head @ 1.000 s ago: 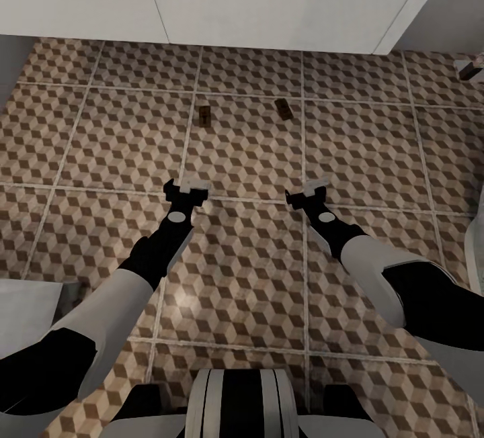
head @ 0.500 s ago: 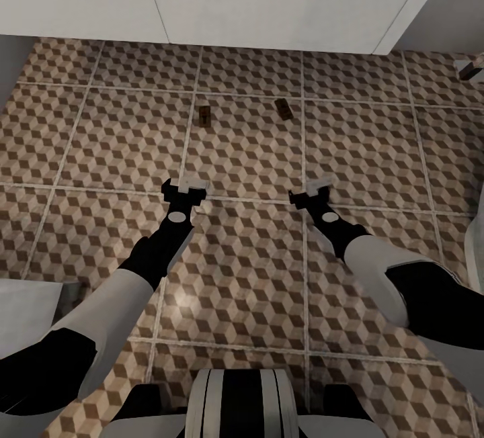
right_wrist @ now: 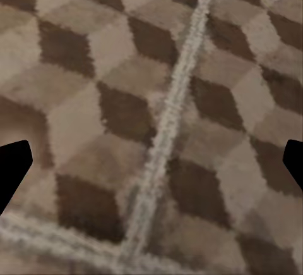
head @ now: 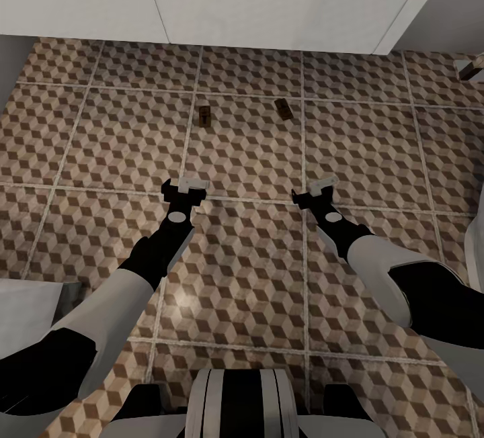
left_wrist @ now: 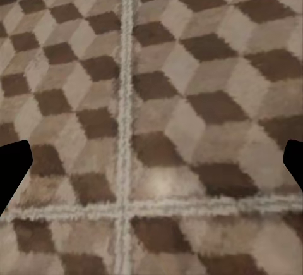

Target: Take the four mousetraps from the cabinet in the bathroom and place them on the bathroom floor. Make sure all four end up on the same floor surface, and ensure that at least two of them are either under or directly next to the same bathroom sink.

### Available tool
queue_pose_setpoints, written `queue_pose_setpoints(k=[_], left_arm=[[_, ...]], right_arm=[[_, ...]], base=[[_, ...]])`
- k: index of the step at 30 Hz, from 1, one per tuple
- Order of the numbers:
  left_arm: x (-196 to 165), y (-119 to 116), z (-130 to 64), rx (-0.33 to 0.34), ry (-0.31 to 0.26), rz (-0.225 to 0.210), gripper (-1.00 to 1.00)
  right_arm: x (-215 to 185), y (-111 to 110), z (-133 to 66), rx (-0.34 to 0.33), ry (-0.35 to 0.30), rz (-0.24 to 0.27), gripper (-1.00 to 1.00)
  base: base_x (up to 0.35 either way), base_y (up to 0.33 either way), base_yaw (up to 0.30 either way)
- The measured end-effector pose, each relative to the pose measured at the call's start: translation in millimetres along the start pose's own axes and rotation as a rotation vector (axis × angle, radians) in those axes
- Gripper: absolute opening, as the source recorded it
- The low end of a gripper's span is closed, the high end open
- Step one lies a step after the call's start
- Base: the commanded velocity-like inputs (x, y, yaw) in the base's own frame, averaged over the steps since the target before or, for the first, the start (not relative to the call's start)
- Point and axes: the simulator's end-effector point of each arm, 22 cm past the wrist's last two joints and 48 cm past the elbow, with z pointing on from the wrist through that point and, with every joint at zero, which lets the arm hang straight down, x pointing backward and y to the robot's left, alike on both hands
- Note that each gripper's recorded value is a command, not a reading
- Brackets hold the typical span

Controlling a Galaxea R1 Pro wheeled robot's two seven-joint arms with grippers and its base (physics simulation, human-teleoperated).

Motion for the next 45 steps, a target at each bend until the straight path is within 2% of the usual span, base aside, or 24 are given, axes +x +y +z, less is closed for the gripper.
queue_pose_setpoints(k=[18, 28, 37, 39, 40, 45], left_arm=[[-54, 17, -18.9, -0.019, -0.062, -0.006, 1.0], [-73, 27, -29.8, -0.029, -0.066, 0.0, 1.0], [-59, 26, -43.8, -0.025, -0.034, 0.012, 1.0], [-51, 24, -48.5, -0.02, -0.023, 0.014, 1.0], [-35, 20, -53.2, -0.014, -0.001, 0.015, 1.0], [-18, 16, -66.6, -0.005, 0.021, 0.019, 1.0]], right_arm=[[-59, -17, -18.3, 0.021, -0.07, -0.003, 1.0], [-89, -27, -30.6, 0.032, -0.106, -0.005, 1.0], [-103, -53, -44.4, 0.064, -0.123, -0.013, 1.0], [-94, -56, -50.0, 0.068, -0.118, -0.015, 1.0], [-65, -53, -57.4, 0.063, -0.093, -0.015, 1.0], [-38, -51, -73.2, 0.059, -0.069, -0.018, 1.0]], base=[[0.0, 0.0, 0.0], [0.0, 0.0, 0.0], [0.0, 0.0, 0.0], [0.0, 0.0, 0.0], [0.0, 0.0, 0.0], [0.0, 0.0, 0.0]])
